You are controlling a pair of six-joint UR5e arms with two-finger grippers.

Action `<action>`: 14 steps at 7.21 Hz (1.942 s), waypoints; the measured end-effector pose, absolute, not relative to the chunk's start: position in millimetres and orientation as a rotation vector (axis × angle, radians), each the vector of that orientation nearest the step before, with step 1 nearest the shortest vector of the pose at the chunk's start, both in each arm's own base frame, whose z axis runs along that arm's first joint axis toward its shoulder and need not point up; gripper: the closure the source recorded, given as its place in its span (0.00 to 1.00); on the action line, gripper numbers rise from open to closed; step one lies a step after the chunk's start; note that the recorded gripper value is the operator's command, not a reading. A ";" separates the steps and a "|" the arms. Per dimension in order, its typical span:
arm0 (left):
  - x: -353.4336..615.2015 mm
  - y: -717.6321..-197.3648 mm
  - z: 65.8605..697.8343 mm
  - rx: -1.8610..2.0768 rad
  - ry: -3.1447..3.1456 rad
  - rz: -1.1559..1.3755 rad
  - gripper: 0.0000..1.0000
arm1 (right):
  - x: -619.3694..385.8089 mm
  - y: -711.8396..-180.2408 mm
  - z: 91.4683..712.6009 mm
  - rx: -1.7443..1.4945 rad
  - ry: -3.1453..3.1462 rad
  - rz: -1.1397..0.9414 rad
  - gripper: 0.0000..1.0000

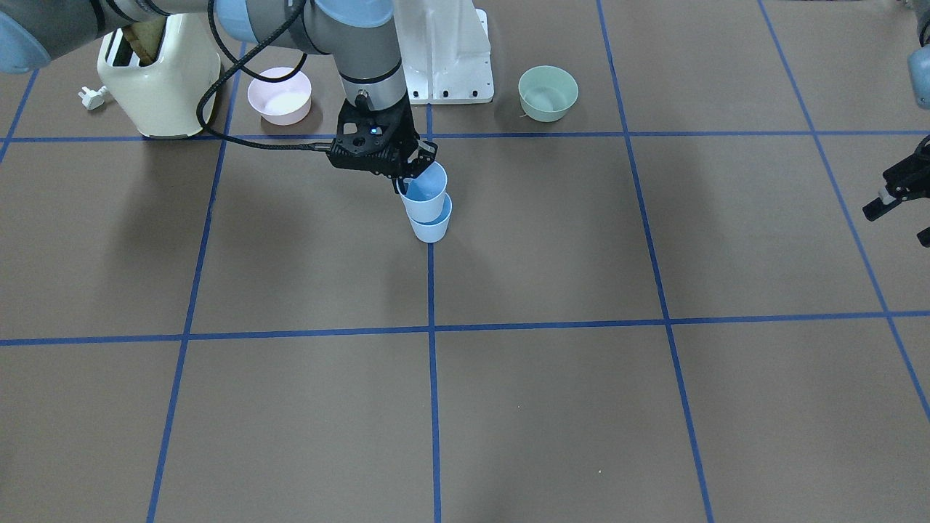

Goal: Stack blue cups with both arms
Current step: 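Lower the right gripper's blue cup into the standing blue cup, then open the right gripper and lift it away from the stacked cups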

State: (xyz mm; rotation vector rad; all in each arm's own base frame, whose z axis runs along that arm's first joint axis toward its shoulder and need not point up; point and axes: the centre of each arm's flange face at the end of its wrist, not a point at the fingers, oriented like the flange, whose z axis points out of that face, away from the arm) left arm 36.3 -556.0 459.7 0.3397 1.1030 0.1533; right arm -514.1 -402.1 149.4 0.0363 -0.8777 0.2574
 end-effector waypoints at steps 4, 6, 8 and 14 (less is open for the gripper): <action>36.8 -556.1 462.4 0.335 1.099 0.151 0.02 | -522.6 -391.3 149.7 0.037 -0.875 0.243 1.00; 37.0 -555.9 463.3 0.333 1.099 0.150 0.02 | -523.1 -391.0 149.5 0.039 -0.878 0.242 0.74; 37.1 -555.7 463.6 0.332 1.099 0.149 0.02 | -523.4 -391.2 153.9 0.044 -0.876 0.235 0.00; 36.1 -553.4 465.4 0.330 1.101 0.148 0.02 | -429.0 -466.3 140.2 0.099 -0.938 0.247 0.00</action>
